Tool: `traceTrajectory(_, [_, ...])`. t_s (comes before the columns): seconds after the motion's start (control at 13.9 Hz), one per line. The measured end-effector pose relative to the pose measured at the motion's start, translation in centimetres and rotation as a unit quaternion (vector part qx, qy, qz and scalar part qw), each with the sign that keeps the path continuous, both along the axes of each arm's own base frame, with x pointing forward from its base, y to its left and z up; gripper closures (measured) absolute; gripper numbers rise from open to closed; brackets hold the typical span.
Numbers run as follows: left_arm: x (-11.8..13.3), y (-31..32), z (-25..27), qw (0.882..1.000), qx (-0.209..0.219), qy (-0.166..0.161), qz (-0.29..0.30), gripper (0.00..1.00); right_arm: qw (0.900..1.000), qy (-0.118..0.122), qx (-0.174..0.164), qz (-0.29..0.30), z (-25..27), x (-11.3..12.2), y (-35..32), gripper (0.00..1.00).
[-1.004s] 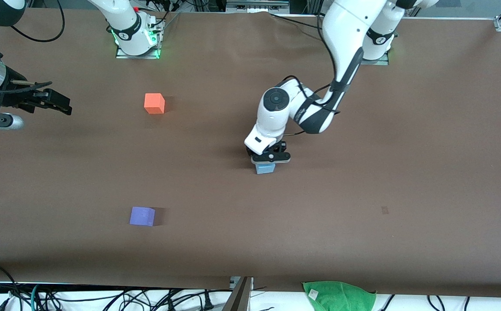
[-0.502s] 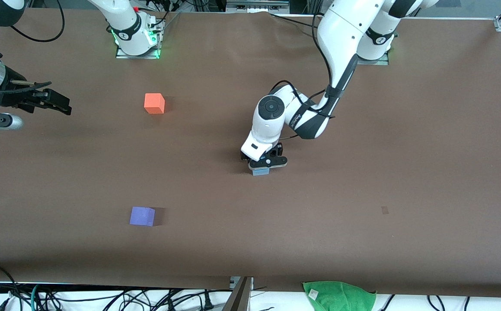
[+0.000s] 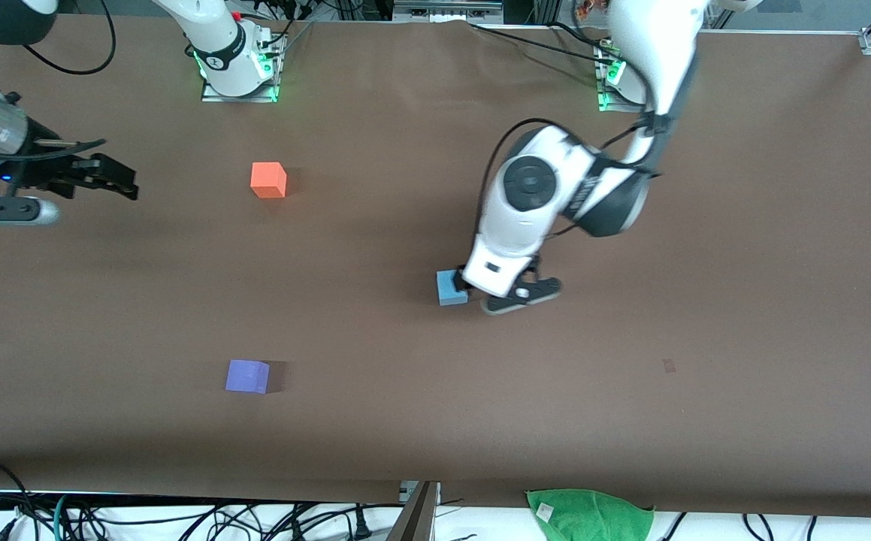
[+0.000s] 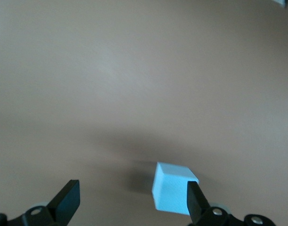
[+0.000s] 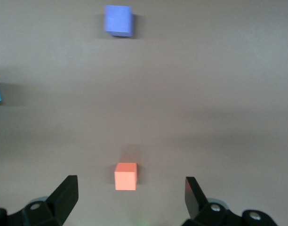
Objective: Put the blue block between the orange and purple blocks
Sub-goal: 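Withdraw the left gripper while the right gripper reaches toward the blue cube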
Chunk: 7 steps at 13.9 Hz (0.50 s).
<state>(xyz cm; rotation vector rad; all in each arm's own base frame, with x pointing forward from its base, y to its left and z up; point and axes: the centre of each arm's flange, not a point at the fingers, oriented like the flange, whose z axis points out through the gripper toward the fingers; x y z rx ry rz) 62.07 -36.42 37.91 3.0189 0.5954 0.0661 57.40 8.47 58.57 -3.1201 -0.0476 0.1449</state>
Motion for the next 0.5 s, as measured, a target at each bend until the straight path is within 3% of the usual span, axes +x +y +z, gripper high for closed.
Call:
traceTrajectory(0.14, [1.3,5.2,3.6,1.0,0.008,0.011,0.027,0.0,1.0,0.009,-0.002,0.026,-1.4,0.1,3.2,0.0])
traceTrajectory(0.5, [2.5,17.9,11.6,0.998,0.023,0.02,-0.055,0.0,0.996,0.08,-0.011,0.048,-10.8,2.6,6.6,0.0])
